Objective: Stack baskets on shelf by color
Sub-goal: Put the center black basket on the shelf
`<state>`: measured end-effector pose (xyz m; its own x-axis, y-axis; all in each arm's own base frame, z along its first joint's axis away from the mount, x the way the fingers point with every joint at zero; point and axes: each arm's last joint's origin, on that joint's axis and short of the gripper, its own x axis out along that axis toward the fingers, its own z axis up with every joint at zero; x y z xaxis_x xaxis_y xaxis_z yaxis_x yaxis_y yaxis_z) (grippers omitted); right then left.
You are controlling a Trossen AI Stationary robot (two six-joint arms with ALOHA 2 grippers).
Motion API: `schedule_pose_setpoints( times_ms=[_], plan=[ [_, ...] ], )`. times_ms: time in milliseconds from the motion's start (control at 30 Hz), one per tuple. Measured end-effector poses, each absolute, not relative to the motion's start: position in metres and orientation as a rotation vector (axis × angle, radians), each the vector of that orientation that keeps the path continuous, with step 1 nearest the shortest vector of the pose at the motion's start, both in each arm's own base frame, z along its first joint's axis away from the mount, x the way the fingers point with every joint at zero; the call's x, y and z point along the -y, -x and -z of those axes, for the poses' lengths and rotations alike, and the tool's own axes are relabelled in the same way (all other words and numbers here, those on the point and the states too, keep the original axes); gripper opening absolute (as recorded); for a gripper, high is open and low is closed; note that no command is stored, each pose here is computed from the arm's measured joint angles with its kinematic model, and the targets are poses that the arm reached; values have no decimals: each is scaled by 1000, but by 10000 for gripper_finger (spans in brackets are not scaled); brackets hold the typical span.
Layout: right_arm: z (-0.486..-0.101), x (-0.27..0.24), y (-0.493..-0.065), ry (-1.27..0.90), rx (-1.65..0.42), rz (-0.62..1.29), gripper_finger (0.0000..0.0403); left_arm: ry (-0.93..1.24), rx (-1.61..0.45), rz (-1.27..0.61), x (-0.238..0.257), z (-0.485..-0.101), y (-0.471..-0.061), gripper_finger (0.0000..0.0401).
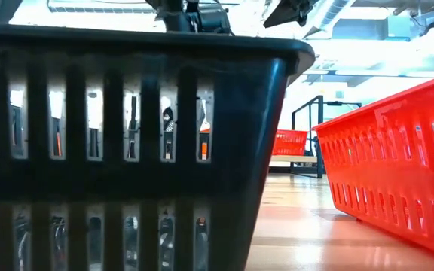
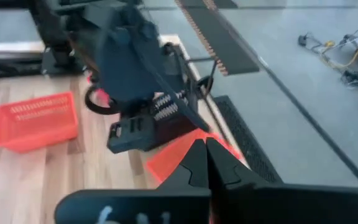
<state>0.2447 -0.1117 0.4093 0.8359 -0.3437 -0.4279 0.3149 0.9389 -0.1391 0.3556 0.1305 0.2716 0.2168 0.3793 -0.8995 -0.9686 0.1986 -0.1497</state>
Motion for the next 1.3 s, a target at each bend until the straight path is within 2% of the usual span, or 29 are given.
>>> schedule_pose_setpoints(
  times_ms=[133, 267, 600, 1000, 1300],
  plan=[
    [-405, 111, -245, 56, -504, 348, 0, 872, -858, -1059, -134, -259, -369, 0],
    [-398, 113, -248, 46, -549, 349, 0, 860, -839, -1048, -135, -264, -371, 0],
    [-396, 114, -249, 51, -563, 347, 0, 890, -927, -1187, -137, -280, -354, 0],
    [-396, 114, -249, 62, -566, 342, 0, 1000, -975, -1165, -148, -275, -347, 0],
    [-396, 114, -249, 60, -571, 342, 0, 1006, -982, -1155, -157, -273, -345, 0]
  ],
)
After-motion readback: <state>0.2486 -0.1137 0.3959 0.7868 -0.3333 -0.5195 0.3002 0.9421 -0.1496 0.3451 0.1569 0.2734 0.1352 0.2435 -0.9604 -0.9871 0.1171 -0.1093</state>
